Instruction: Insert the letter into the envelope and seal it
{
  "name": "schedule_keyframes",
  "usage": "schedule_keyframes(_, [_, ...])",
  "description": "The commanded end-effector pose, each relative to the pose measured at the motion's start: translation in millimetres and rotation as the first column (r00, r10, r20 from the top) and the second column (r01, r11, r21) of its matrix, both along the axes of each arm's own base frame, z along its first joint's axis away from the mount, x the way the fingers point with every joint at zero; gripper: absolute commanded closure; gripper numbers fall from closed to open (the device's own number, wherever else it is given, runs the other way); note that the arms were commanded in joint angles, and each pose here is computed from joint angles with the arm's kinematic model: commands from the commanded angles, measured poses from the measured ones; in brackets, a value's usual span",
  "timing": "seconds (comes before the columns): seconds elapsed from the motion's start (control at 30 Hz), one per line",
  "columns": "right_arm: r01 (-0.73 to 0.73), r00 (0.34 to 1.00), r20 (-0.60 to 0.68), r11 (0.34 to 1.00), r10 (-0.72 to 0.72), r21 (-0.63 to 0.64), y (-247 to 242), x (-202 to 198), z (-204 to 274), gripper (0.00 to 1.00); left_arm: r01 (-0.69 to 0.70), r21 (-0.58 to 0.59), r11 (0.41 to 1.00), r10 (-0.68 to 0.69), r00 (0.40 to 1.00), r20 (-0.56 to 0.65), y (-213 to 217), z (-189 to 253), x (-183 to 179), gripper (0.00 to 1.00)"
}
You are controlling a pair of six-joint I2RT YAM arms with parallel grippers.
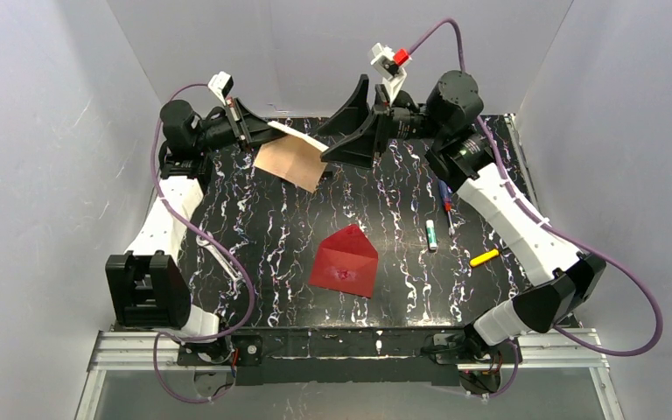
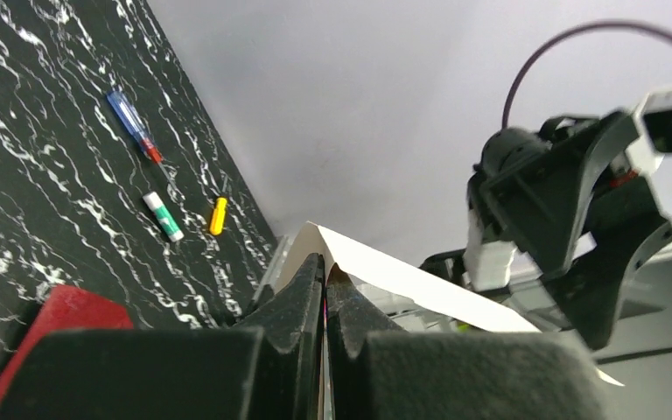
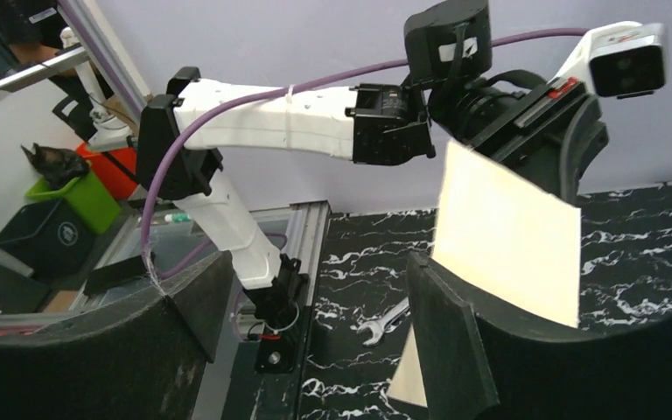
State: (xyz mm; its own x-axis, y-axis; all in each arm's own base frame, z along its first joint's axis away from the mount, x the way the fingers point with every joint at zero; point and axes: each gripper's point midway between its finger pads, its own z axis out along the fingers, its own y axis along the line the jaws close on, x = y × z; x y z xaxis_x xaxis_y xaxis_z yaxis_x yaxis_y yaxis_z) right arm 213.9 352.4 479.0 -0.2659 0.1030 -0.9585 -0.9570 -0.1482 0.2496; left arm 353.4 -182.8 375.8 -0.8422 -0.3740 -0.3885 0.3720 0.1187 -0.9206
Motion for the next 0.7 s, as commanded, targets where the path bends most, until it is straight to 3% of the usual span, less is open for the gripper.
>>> schedule_keyframes(0.0, [0.073, 0.997, 0.035, 0.996, -0.075, 0.044, -4.5, 1.6, 24.8, 0.2, 0.04, 0.07, 0.997, -0.058, 0.957, 0.283, 1.0, 36.1, -39.0, 1.0])
schedule_keyframes(0.13, [0.227, 0.974, -0.03, 0.968, -0.225, 0.107, -5.5, 26.3, 34.1, 0.24, 0.034, 0.125, 0.992, -0.087, 0.89, 0.448, 1.7, 44.1, -62.9, 1.0])
schedule_keyframes(0.23, [0.271, 0.962, -0.049, 0.961, -0.269, 0.058, -1.4, 40.5, 20.8, 0.23, 0.028, 0.15, 0.988, -0.104, 0.844, 0.525, 1.6, 48.9, -75.5, 1.0])
schedule_keyframes(0.47, [0.014, 1.0, 0.016, 0.996, -0.013, -0.085, 16.5, 1.6, -30.2, 0.18, 0.092, 0.168, 0.982, -0.17, 0.823, 0.542, -1.7, 56.5, -93.2, 1.0])
schedule_keyframes(0.67, [-0.096, 0.995, 0.002, 0.989, 0.097, -0.114, 19.8, -13.5, -45.8, 0.23, 0.202, 0.197, 0.959, -0.277, 0.802, 0.53, -5.9, 56.3, -115.5, 1.0])
